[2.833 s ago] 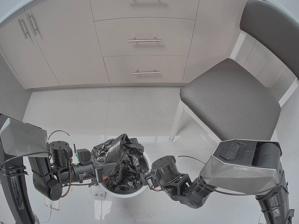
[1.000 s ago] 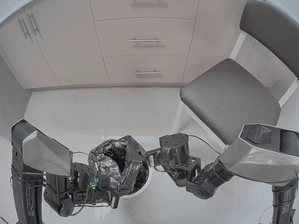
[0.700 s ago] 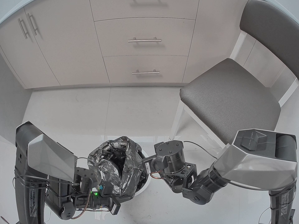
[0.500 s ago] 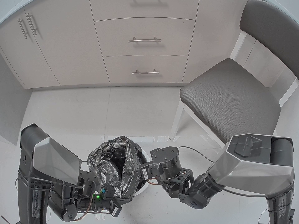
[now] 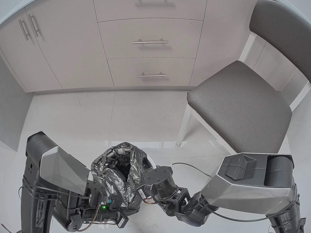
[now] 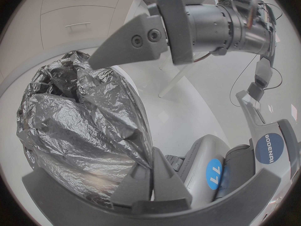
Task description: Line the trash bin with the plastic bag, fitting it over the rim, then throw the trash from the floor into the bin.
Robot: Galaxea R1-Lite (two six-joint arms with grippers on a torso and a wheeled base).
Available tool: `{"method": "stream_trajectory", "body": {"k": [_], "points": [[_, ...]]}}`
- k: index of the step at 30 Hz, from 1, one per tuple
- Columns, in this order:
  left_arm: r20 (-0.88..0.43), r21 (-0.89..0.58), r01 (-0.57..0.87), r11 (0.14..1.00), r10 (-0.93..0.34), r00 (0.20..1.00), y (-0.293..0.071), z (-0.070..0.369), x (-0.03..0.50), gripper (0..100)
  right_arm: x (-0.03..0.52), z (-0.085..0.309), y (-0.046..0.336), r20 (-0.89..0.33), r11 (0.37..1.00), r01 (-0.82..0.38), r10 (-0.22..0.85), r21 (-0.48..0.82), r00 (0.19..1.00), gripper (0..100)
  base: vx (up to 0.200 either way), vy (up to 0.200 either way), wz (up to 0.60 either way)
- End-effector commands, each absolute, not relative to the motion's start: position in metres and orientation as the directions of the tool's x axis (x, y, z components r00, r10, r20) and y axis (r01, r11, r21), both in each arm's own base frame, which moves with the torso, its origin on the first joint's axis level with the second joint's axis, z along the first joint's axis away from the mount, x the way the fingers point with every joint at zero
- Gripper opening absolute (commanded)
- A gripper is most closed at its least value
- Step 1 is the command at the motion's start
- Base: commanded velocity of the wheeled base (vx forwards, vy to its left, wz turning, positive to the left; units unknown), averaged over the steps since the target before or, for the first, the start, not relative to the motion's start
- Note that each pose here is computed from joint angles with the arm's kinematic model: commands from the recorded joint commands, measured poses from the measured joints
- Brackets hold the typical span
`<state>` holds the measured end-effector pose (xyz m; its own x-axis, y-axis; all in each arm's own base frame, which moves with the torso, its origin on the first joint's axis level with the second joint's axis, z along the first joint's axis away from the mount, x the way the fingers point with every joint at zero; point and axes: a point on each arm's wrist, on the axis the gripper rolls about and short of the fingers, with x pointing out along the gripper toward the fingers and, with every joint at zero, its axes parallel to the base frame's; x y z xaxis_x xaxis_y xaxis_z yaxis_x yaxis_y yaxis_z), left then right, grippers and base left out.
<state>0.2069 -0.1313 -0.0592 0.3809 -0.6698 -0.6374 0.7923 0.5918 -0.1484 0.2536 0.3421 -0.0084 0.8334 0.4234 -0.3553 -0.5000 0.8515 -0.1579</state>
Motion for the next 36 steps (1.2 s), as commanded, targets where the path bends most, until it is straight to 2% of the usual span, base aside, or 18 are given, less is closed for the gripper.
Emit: {"method": "stream_trajectory", "body": {"k": [1, 8, 20, 21, 36], "points": [[-0.635, -0.148, 0.793, 0.591, -0.671, 0.382, -0.132, -0.059, 0.207, 0, 0.248, -0.021, 0.348, -0.375, 0.837, -0.519, 0.432, -0.172, 0.82, 100, 0.0, 0.0, 0.0], [-0.623, -0.146, 0.791, 0.594, -0.676, 0.393, -0.131, -0.053, 0.207, 0, 0.25, -0.04, 0.347, -0.407, 0.833, -0.52, 0.415, -0.189, 0.813, 100, 0.0, 0.0, 0.0], [-0.618, -0.143, 0.792, 0.593, -0.679, 0.397, -0.132, -0.052, 0.208, 0, 0.266, -0.047, 0.343, -0.402, 0.848, -0.492, 0.387, -0.2, 0.83, 100, 0.0, 0.0, 0.0], [-0.618, -0.143, 0.792, 0.593, -0.679, 0.397, -0.132, -0.052, 0.208, 0, 0.266, -0.047, 0.343, -0.402, 0.848, -0.491, 0.386, -0.2, 0.831, 0, 0.0, 0.0, 0.0], [-0.6, -0.119, 0.801, 0.587, -0.685, 0.413, -0.139, -0.052, 0.213, 0, 0.272, -0.04, 0.339, -0.384, 0.862, -0.469, 0.373, -0.195, 0.845, 0, 0.0, 0.0, 0.0]]}}
